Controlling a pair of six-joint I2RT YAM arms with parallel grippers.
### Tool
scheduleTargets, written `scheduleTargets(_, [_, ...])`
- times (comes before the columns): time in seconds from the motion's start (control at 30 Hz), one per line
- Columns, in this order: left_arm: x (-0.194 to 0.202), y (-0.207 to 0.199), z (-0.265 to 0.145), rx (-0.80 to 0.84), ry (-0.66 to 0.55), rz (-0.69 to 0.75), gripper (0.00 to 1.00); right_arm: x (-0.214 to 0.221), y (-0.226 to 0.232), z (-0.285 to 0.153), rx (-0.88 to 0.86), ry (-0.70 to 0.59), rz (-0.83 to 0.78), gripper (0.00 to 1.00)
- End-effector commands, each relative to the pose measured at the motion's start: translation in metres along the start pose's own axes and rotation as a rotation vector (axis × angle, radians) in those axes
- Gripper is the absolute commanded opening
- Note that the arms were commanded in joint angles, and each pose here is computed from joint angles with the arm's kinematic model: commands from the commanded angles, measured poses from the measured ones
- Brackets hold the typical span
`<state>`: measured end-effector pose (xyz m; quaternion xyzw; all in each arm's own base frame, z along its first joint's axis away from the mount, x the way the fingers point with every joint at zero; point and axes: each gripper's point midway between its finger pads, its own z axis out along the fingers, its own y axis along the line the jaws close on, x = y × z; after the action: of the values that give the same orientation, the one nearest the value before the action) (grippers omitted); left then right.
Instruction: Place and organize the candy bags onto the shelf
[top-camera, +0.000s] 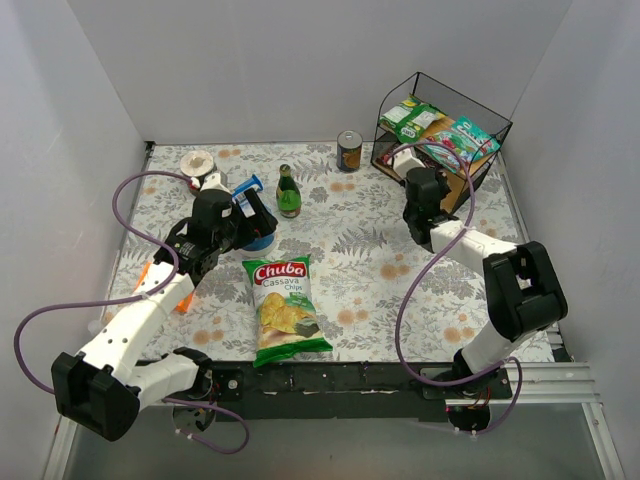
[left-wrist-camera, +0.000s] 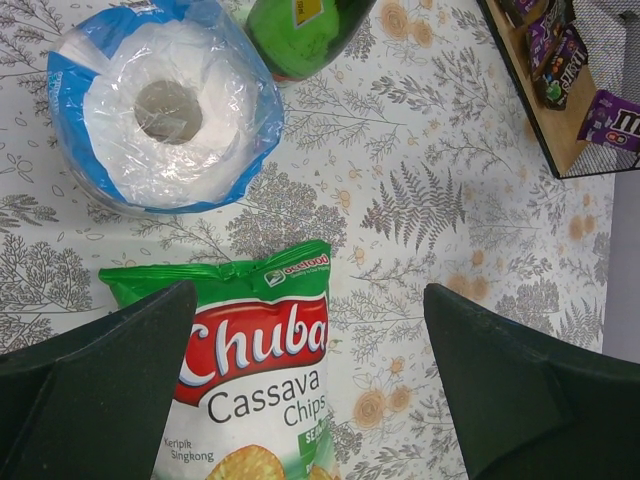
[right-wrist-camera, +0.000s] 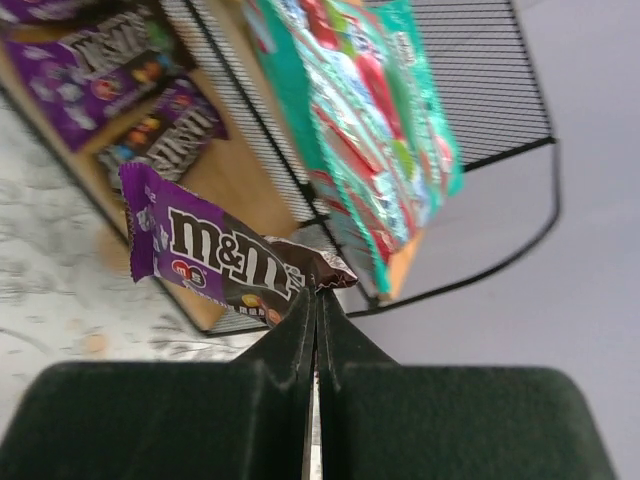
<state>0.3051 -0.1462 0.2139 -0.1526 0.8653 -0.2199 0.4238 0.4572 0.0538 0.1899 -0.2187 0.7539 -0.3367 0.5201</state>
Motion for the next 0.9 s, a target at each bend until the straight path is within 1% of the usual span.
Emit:
scheduleTargets(0.0, [-0.012, -0.009, -0.007, 0.021, -0.022, 0.022, 0.98, -0.022, -0.078, -0.019, 0.351, -0.124, -0.009, 0.01])
scheduleTargets(0.03, [-0.011, -0.007, -0.007, 0.016, -0.019, 0.022, 0.98, -0.018, -0.082, -0.021, 0.377, -0.114, -0.060, 0.01])
scheduleTargets(0.1, [-0.010, -0.007, -0.007, 0.016, -0.016, 0.023, 0.98, -0.013, -0.083, -0.022, 0.412, -0.122, -0.073, 0.01])
scheduleTargets(0.13, [-0.009, -0.007, -0.007, 0.018, -0.014, 0.024, 0.98, -0.007, -0.081, -0.022, 0.417, -0.112, -0.110, 0.01])
scheduleTargets(0.2, [-0.009, -0.008, -0.007, 0.021, -0.013, 0.023, 0.98, -0.002, -0.078, -0.020, 0.426, -0.105, -0.115, 0.01])
scheduleTargets(0.43, [-0.010, -0.009, -0.008, 0.026, -0.009, 0.027, 0.98, 0.018, -0.044, -0.003, 0.347, -0.084, -0.194, 0.01])
scheduleTargets(0.67, [-0.007, -0.008, -0.010, 0.028, 0.003, 0.039, 0.98, 0.034, -0.019, 0.011, 0.299, -0.050, -0.207, 0.01])
scheduleTargets(0.87, [-0.007, -0.009, -0.012, 0.041, 0.000, 0.039, 0.98, 0.051, 0.010, 0.019, 0.199, -0.009, -0.221, 0.01])
